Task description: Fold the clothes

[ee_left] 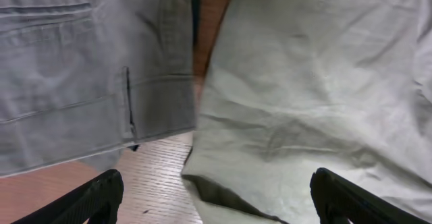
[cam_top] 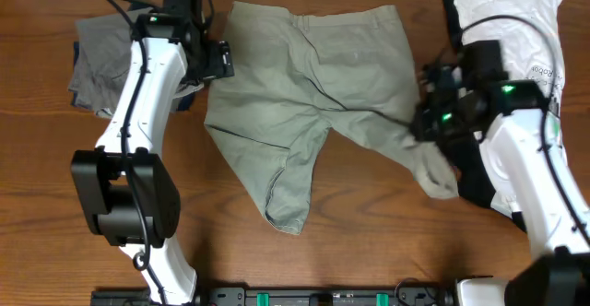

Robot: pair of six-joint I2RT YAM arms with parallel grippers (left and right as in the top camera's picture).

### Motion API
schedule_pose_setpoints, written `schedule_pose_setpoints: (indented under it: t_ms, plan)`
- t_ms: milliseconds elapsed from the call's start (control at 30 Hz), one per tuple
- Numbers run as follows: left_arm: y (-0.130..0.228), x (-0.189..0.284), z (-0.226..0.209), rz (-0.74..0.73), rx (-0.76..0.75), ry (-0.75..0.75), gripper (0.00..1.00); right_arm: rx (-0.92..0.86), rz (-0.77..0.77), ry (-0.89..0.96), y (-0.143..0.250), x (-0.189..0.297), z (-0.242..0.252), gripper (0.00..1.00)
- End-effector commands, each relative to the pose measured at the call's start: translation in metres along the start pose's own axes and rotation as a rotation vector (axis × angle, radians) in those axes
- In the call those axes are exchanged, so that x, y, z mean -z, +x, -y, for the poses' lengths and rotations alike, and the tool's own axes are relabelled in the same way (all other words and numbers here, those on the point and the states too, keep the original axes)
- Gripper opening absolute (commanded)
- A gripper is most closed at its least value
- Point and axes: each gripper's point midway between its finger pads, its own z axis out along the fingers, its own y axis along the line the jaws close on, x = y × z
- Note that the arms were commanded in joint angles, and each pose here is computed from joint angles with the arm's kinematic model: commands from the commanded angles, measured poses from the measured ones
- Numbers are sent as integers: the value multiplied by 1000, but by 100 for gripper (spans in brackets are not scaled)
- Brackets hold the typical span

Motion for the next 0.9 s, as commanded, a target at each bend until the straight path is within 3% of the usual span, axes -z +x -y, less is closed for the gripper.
schedule_pose_setpoints:
  t_ms: [0, 233, 267, 300, 333, 367, 400, 567, 667, 867]
  plan:
    - [-8, 18, 1, 45, 17, 8, 90, 124, -90, -59, 24, -9, -41, 1]
    - [-10, 18, 2, 51, -14, 8, 90, 180, -269, 9, 86, -43, -78, 1]
    - [-10, 18, 1, 52, -16, 8, 90, 183, -285, 31, 92, -45, -76, 9]
    - [-10, 18, 1, 53, -15, 8, 90, 192, -300, 44, 97, -47, -76, 33]
    - [-11, 18, 0, 55, -14, 8, 90, 198, -314, 46, 102, -47, -76, 65]
    - [-11, 18, -1, 55, -11, 7, 90, 200, -322, 48, 104, -47, -76, 75]
    - [-11, 18, -3, 54, -8, 6, 90, 201, -323, 48, 104, -47, -76, 79]
    - [-6, 18, -5, 29, -6, -1, 90, 183, -233, 76, 79, -39, -69, 81]
    - [15, 18, -6, -58, -15, 4, 89, 152, -140, 93, 52, -31, -59, 85]
    - [81, 31, 31, -323, -133, 214, 72, 83, 17, 108, 7, -27, -34, 89]
